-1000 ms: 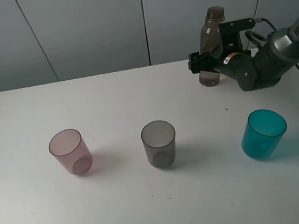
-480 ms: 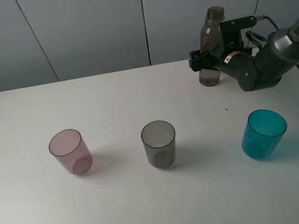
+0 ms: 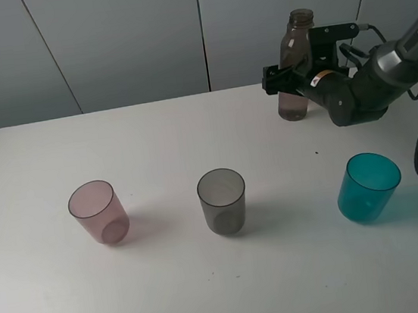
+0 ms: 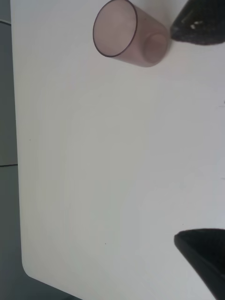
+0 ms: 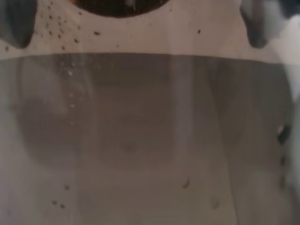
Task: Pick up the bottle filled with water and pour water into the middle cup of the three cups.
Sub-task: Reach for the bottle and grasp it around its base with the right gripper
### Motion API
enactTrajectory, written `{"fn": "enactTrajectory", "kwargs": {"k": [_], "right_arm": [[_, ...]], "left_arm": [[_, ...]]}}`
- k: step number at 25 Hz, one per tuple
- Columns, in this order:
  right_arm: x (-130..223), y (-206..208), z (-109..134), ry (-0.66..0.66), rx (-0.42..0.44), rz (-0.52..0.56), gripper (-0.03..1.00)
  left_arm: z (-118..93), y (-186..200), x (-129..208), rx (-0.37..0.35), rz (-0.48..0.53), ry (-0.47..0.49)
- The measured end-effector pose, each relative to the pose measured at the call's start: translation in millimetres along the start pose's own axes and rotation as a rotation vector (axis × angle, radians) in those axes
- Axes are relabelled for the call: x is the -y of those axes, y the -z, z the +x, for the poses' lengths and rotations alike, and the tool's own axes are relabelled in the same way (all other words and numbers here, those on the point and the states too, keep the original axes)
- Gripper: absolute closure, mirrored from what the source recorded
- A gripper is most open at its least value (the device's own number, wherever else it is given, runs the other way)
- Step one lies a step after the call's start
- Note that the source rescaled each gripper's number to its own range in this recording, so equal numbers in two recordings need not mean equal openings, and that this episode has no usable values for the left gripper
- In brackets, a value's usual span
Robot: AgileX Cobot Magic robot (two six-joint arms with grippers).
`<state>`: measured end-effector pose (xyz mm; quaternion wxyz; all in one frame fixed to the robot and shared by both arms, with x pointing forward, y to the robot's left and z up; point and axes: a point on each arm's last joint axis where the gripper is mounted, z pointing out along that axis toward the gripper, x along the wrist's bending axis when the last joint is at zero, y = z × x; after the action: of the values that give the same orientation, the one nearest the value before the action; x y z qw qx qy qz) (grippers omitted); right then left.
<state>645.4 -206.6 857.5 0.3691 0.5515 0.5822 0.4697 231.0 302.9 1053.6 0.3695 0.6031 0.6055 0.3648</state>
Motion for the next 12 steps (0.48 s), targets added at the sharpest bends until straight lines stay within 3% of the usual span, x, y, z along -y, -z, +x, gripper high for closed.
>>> {"fn": "enactTrajectory", "kwargs": {"k": [11, 12], "right_arm": [[0.3, -0.1, 0.0, 0.007, 0.000, 0.001, -0.03], [0.3, -0.1, 0.0, 0.007, 0.000, 0.001, 0.08]], "left_arm": [[0.0, 0.0, 0.0, 0.000, 0.000, 0.000], [0.0, 0.0, 0.0, 0.000, 0.000, 0.000]]}}
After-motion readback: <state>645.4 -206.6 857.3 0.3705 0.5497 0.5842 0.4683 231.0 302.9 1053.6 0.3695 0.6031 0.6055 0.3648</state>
